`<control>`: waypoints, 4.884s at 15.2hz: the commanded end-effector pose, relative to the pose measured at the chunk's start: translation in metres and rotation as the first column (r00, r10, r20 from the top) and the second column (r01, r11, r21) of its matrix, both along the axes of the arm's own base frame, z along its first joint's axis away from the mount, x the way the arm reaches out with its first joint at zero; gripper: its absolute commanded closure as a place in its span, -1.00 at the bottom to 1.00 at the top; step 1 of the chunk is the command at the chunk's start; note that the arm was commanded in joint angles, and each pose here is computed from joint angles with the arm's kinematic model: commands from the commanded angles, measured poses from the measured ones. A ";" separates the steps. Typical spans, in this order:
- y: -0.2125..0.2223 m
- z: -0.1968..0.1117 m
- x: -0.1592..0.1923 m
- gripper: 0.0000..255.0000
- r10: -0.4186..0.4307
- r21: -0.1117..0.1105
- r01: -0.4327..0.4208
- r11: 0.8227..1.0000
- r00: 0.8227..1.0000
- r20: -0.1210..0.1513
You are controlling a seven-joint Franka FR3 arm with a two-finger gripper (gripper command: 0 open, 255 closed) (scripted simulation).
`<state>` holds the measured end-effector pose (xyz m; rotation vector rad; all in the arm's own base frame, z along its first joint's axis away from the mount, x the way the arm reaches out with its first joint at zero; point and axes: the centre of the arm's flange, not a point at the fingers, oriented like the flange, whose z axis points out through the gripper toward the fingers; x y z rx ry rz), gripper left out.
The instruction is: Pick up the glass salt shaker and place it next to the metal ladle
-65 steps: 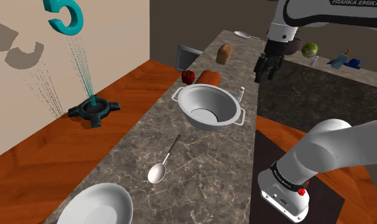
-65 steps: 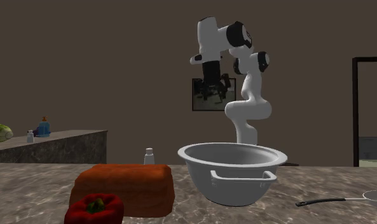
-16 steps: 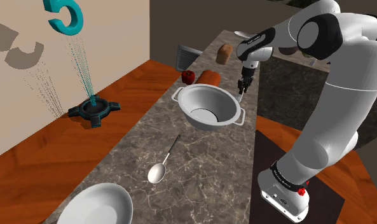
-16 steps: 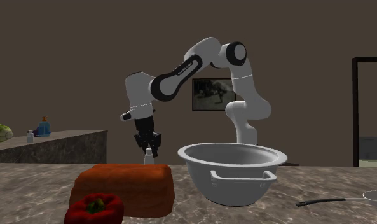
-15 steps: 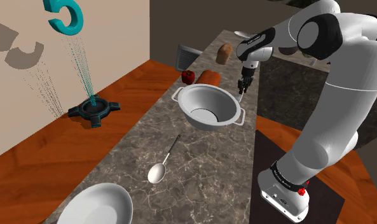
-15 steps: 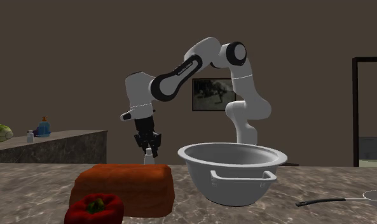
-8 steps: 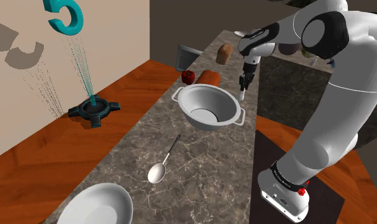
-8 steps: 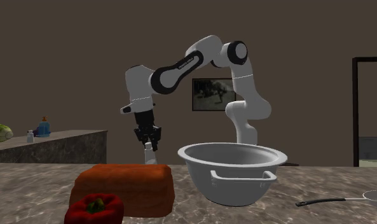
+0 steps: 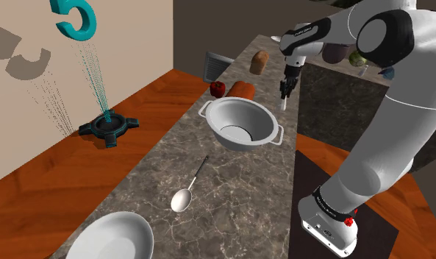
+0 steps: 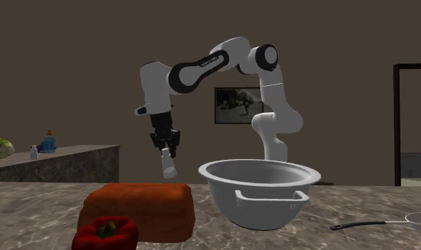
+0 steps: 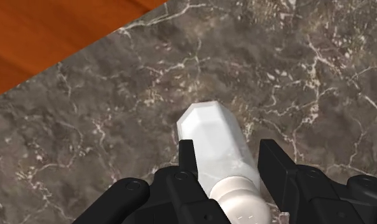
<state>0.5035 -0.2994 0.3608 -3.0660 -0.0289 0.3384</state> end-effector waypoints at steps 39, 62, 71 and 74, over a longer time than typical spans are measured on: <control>0.220 0.113 -0.091 1.00 0.000 0.000 0.000 1.000 1.000 0.000; 0.500 0.114 -0.206 1.00 0.000 0.000 0.000 1.000 1.000 0.000; 0.610 0.114 -0.251 1.00 0.000 0.000 0.000 1.000 1.000 0.000; 0.647 0.114 -0.267 1.00 0.000 0.000 0.000 1.000 1.000 0.000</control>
